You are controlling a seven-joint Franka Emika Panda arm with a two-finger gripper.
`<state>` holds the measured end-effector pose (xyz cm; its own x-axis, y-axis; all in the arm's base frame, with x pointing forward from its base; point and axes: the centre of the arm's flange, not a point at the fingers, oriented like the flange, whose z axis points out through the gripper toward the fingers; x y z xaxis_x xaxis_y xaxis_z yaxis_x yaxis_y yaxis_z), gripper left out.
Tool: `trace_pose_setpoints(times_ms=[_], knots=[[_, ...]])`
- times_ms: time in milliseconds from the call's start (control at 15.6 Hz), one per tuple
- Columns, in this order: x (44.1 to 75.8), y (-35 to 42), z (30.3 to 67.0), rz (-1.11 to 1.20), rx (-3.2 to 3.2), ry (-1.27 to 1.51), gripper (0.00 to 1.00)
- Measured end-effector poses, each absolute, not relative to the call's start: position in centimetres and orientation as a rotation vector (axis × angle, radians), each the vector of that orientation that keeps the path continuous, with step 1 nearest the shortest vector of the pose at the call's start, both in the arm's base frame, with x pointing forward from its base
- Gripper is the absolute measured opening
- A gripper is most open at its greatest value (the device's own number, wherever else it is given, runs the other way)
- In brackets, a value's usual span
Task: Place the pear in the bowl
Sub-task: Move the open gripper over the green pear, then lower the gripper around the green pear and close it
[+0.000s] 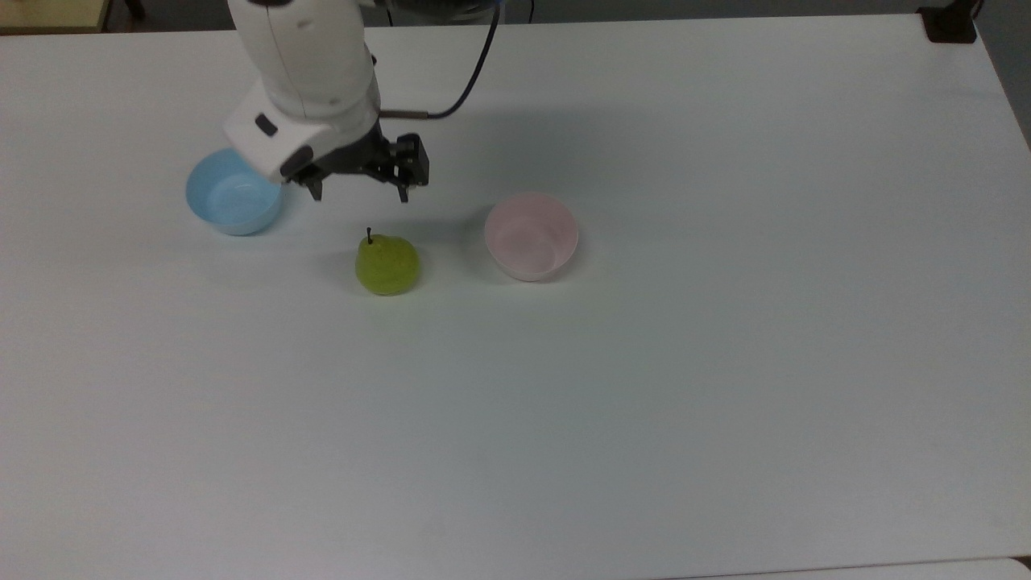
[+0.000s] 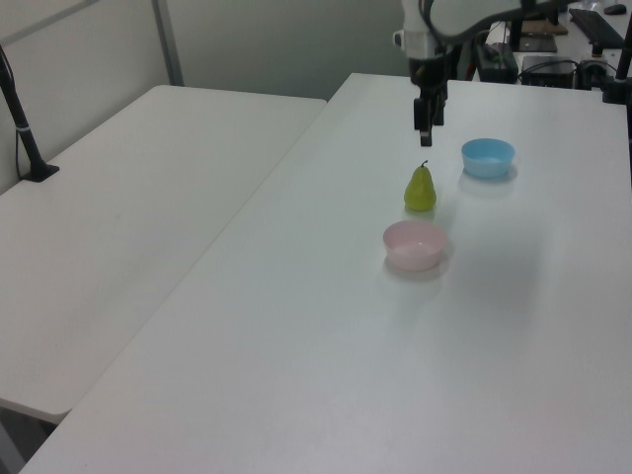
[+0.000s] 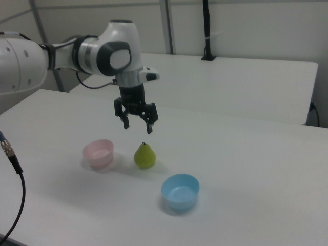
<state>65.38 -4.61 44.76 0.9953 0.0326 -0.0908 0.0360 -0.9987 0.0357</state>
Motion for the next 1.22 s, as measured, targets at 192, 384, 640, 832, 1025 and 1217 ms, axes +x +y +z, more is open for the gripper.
trace_pose_setpoints(times_ms=[192,384,640,832,1025,1217], knots=[[66.6,-4.1,41.3,-0.147,3.085,0.09,1.0],[66.9,-3.7,38.7,-0.202,3.072,0.142,1.0],[67.1,-3.4,35.6,-0.243,3.062,0.175,1.0],[67.5,-3.1,33.4,-0.208,3.053,0.186,0.98],[67.7,-3.0,33.2,-0.198,3.05,0.189,0.79],[67.7,-2.9,33.1,-0.201,3.05,0.191,0.79]])
